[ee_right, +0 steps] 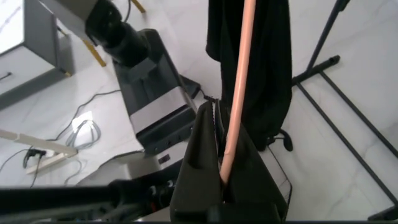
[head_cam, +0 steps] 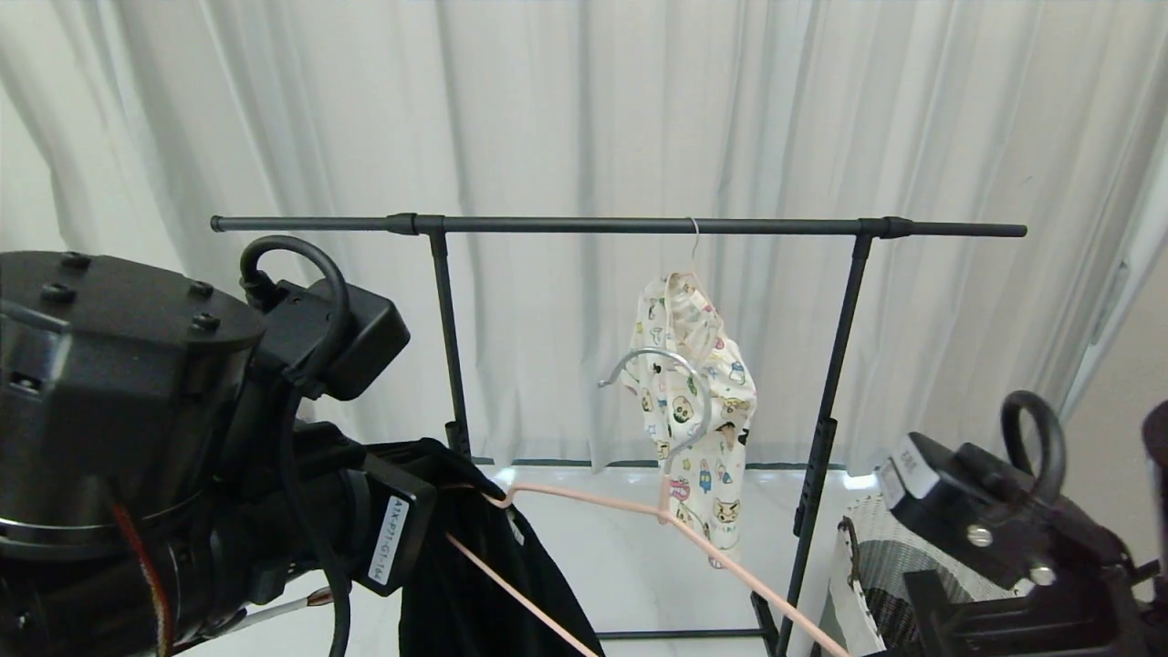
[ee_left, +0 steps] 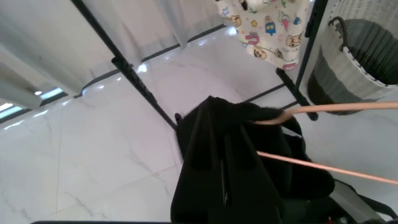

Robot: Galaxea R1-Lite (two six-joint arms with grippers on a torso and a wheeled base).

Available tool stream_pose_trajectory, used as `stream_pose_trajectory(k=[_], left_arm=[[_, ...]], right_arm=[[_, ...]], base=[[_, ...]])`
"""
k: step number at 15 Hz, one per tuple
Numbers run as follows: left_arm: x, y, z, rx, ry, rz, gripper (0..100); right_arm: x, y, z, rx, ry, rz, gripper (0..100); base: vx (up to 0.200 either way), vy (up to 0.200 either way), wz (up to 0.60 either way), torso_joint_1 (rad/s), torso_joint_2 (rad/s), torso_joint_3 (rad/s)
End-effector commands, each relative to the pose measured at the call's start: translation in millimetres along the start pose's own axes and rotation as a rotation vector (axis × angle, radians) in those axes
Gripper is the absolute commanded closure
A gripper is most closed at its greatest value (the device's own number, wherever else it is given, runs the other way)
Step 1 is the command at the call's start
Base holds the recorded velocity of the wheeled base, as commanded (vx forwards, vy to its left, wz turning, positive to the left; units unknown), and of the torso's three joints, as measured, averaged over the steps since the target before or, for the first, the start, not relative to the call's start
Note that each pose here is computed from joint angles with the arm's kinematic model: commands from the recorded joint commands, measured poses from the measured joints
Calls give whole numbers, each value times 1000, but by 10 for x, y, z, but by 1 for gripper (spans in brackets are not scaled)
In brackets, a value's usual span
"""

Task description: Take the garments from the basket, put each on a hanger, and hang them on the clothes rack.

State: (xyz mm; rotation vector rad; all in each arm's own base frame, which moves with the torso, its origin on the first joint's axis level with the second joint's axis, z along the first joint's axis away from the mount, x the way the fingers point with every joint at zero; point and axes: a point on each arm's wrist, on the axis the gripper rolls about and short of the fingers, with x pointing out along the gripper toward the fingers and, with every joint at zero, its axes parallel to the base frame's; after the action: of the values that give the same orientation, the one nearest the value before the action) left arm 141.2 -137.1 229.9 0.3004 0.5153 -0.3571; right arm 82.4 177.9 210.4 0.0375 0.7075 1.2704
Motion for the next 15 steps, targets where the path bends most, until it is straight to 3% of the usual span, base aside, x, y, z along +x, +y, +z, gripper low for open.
stream_pose_trajectory(k=[1,8,15], left_arm=[[-35,31,-19,-8,-6,-1,100],[-15,22,9,-5,-5,-34,100],[-52,-26,16,9,-15,-79,100]], right_arm=[[-240,34,-57,-10,-51,24,100],[-280,30,-149,-64,14,79,100],[-153,-4,10,-79,-29,95,100]], base=[[0,0,0,0,0,0],[0,0,0,0,0,0],[0,0,0,0,0,0]])
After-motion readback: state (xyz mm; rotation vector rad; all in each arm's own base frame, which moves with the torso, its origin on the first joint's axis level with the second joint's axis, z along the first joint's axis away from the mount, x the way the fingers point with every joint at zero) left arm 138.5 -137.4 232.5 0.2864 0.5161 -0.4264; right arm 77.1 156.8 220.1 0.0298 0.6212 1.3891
